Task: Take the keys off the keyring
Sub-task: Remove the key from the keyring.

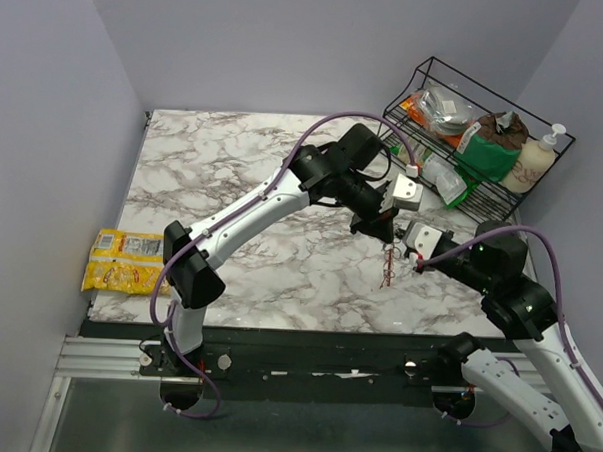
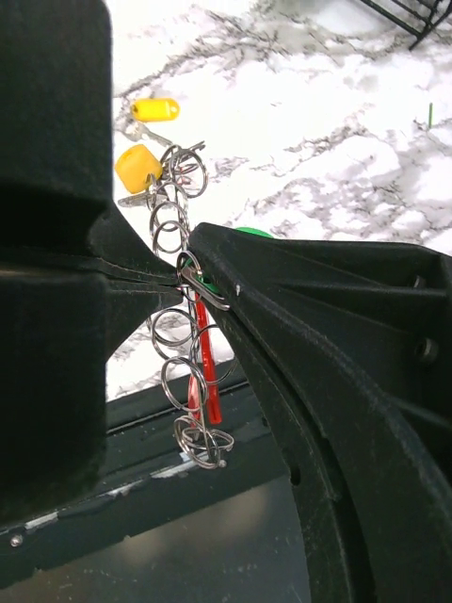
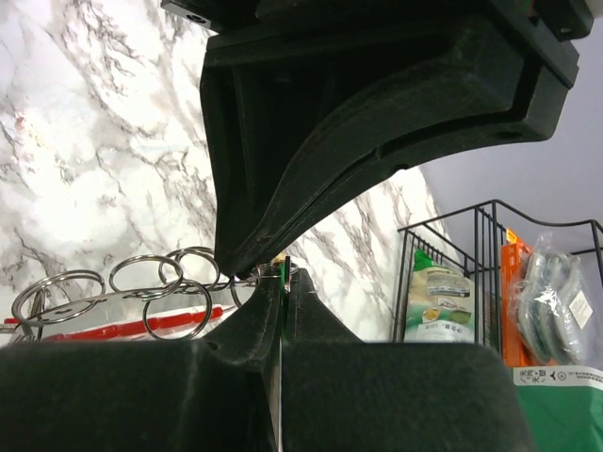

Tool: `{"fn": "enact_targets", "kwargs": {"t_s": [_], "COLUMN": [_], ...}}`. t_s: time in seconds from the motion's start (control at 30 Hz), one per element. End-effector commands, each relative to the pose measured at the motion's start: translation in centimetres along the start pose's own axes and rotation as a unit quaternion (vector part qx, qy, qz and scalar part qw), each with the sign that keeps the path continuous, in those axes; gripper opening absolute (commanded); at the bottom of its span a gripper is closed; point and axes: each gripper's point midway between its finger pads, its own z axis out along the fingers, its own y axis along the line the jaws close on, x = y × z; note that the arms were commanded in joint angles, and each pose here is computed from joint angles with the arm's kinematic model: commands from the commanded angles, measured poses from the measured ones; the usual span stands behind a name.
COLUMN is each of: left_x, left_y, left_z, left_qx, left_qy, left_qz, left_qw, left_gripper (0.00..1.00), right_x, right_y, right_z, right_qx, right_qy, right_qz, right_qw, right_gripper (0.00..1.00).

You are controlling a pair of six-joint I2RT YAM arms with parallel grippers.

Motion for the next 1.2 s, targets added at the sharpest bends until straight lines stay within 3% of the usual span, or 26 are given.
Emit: {"fn": "enact_targets", "kwargs": {"t_s": [0.0, 0.47, 1.17], "left_x": [-2.1, -3.0, -4.7], "left_y": [-0.2, -1.9, -4.8], "left_z": [-1.7, -1.6, -4.2], "left_qx": [-0.041, -0.035, -0.003], "left_qy": [-0.005, 0.011, -0.022], "left_qz": [0.052, 0.098, 0.12], "left_qw": [0.998, 0.995, 0.993], "left_gripper": [0.0, 0.0, 0.0], "right_x": [-0.6, 0.8, 2.3], "right_y": [0.7, -0.6, -4.0], "right_z": [0.7, 2.6, 1.1], "right_qx": [-0.013, 0.029, 0.121], "right_qy": [-0.027, -0.02, 0.002], "right_qz": [0.033, 0.108, 0.117], "right_qw": [0.999, 0.994, 0.986], "right_gripper": [0.01, 0.01, 0.01]}}
